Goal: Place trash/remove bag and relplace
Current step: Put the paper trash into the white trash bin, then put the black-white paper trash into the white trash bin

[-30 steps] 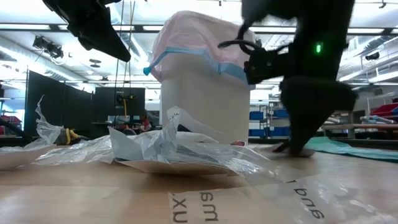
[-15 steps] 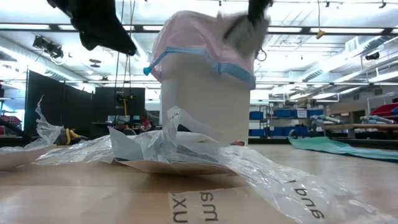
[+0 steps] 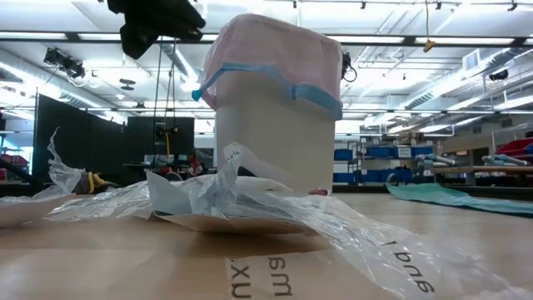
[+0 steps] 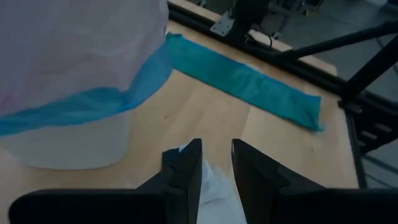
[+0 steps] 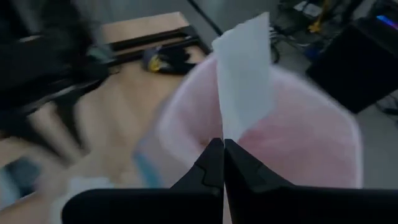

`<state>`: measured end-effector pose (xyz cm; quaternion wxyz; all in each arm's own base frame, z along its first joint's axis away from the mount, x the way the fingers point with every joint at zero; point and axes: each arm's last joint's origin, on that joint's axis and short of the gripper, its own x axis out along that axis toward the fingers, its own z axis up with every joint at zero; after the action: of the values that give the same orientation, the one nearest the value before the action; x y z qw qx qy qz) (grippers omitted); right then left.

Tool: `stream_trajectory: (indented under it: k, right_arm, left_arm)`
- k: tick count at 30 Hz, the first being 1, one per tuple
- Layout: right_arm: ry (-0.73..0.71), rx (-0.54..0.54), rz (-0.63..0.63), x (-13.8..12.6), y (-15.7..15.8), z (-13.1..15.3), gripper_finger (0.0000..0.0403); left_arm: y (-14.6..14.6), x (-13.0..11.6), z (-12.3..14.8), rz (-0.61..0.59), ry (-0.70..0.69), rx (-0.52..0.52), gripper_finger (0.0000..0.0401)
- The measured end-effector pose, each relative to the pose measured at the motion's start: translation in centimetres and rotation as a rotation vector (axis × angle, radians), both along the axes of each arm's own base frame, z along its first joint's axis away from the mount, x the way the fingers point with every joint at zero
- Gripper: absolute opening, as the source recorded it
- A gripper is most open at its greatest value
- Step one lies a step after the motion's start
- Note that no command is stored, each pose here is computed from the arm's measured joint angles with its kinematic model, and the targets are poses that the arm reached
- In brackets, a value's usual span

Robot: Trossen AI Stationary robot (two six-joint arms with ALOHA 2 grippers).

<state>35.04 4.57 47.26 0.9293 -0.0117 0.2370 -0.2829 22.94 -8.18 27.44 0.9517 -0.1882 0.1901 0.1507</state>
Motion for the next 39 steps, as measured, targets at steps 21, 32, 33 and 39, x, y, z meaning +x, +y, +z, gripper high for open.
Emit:
stream_trajectory:
  k: [21,32,33,39]
  right_arm:
    - [0.027,0.394,0.466,1.4,-6.7,-0.5,0.0198]
    - [0.488,0.184,0.437,1.6,6.2,-11.1,0.0223]
    - [0.488,0.178,0.423,1.8,6.7,-12.4,0.0221]
    - [0.385,0.216,0.462,3.2,8.6,-18.3,0.0218]
  left_arm:
    - [0.1,-0.2,-0.3,-0.017,0.048,0.058,0.0096]
    - [0.2,-0.3,-0.5,-0.011,0.075,0.074,0.0096]
    - [0.2,-0.4,-0.6,-0.012,0.081,0.077,0.0096]
    - [0.2,-0.4,-0.6,-0.016,0.085,0.091,0.0096]
